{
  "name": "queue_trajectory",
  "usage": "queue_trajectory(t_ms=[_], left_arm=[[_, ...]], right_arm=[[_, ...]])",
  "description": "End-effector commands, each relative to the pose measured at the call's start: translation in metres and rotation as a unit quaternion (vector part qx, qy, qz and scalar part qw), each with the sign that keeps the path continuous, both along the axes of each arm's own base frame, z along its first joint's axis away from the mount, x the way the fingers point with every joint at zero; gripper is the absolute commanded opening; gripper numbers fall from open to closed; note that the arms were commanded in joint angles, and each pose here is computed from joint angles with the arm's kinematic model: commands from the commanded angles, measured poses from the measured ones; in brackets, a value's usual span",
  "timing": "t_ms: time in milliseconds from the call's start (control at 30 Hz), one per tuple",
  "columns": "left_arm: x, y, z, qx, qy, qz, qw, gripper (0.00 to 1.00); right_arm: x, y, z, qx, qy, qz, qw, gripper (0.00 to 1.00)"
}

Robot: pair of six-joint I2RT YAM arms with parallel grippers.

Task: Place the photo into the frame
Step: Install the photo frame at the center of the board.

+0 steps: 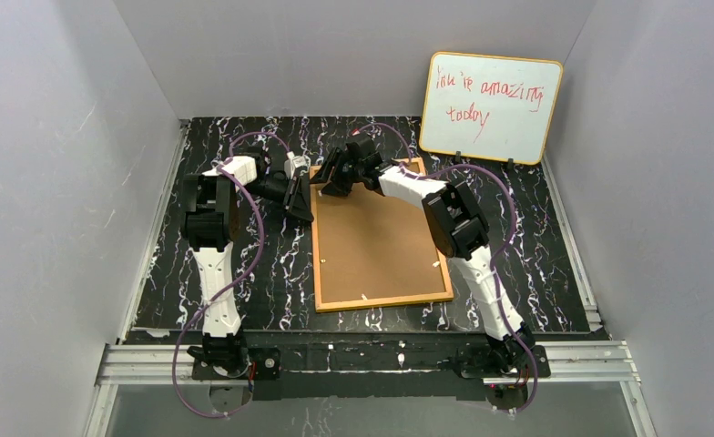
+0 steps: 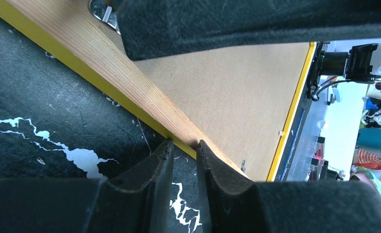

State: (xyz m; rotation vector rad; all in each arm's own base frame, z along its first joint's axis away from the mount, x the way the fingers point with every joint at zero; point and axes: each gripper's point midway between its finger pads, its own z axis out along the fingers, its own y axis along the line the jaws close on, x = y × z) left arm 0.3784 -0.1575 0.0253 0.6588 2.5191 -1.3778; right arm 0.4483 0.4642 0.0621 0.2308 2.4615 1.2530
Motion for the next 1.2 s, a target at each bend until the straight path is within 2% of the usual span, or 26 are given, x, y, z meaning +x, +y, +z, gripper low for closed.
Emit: queue_trajectory(t_ms=[0,400,767,1000,1167], left_arm=[[-0.016,0.014,-0.034,0.074,0.0,-0.03,0.997,0.21],[-0.017,0.016,-0.036,0.081,-0.002,-0.032,0.996,0.21],[-0.017,0.018,-0.032,0.088,-0.006,-0.031,0.996,0.21],[-0.017,0.017,-0.029,0.087,-0.006,-0.03,0.996,0.21],[-0.017,0.017,-0.03,0.087,-0.005,-0.03,0.996,0.21]], right_arm=[[-0.011,0.012,-0.008,0.016,0.014,0.034,0.999,0.61],[-0.015,0.014,-0.002,0.062,0.019,0.111,0.992,0.62],[-0.006,-0.003,0.004,0.063,-0.006,0.18,0.982,0.63],[0.005,-0.015,-0.012,0.024,-0.027,0.164,0.986,0.62],[0.003,-0.01,-0.014,0.035,-0.028,0.174,0.984,0.61]])
